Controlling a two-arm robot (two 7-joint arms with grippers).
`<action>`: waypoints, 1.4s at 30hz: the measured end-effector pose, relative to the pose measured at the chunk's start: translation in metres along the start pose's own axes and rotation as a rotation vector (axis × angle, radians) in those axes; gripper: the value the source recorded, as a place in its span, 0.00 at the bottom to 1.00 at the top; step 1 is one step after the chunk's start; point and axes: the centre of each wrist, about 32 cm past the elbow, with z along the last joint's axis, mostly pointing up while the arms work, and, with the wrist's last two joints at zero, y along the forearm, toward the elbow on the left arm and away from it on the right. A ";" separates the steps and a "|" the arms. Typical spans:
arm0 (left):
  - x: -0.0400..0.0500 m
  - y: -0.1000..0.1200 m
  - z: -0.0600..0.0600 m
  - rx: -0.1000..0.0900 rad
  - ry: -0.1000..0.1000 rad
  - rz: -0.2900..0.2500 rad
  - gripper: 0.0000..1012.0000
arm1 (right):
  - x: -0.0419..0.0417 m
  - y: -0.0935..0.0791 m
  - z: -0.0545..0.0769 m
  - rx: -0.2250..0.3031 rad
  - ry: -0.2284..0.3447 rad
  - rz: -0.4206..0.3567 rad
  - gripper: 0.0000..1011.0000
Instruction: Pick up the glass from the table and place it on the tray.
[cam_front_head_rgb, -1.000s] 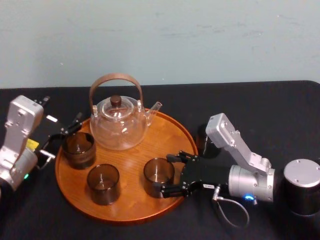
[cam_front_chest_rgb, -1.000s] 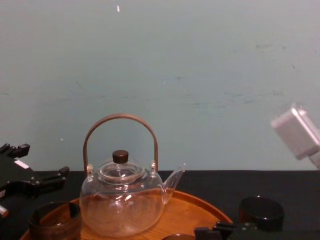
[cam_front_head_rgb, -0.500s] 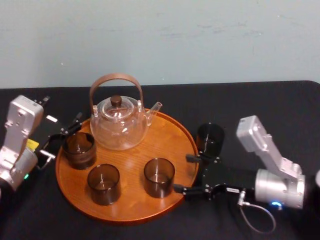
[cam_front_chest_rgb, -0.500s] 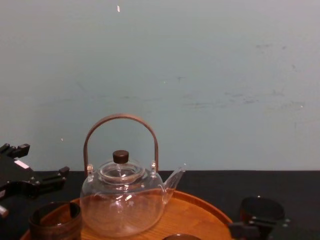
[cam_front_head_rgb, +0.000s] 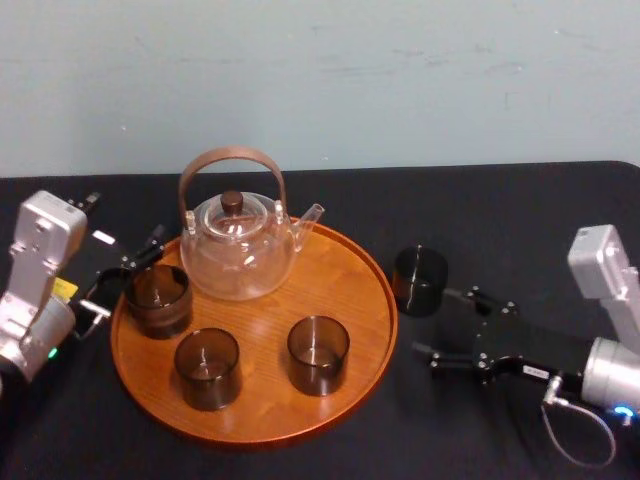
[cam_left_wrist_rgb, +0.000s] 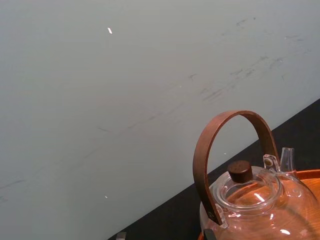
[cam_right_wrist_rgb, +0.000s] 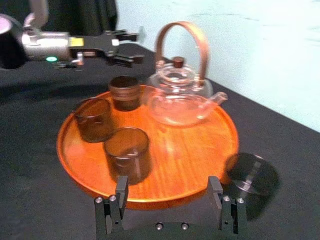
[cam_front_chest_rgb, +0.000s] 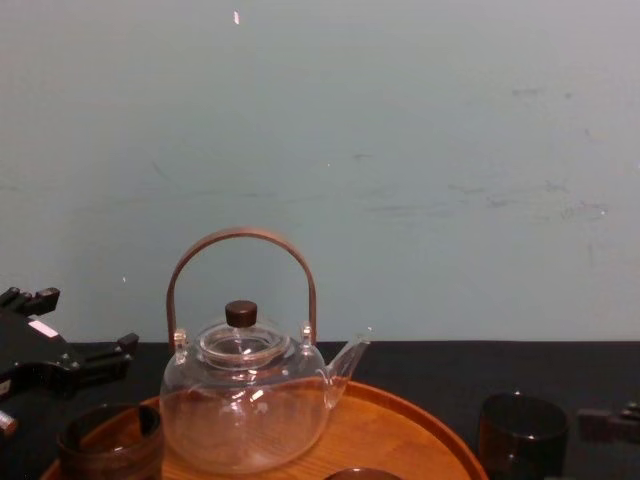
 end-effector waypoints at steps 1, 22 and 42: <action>0.0000 0.000 0.000 0.000 0.000 0.000 0.99 | 0.0005 -0.002 0.000 0.000 0.003 -0.011 0.99; 0.0000 0.000 0.000 0.000 0.000 0.000 0.99 | 0.0127 -0.006 -0.007 -0.070 0.137 -0.305 0.99; 0.0000 0.000 0.000 0.000 0.000 0.000 0.99 | 0.0298 0.025 0.002 -0.163 0.143 -0.293 0.99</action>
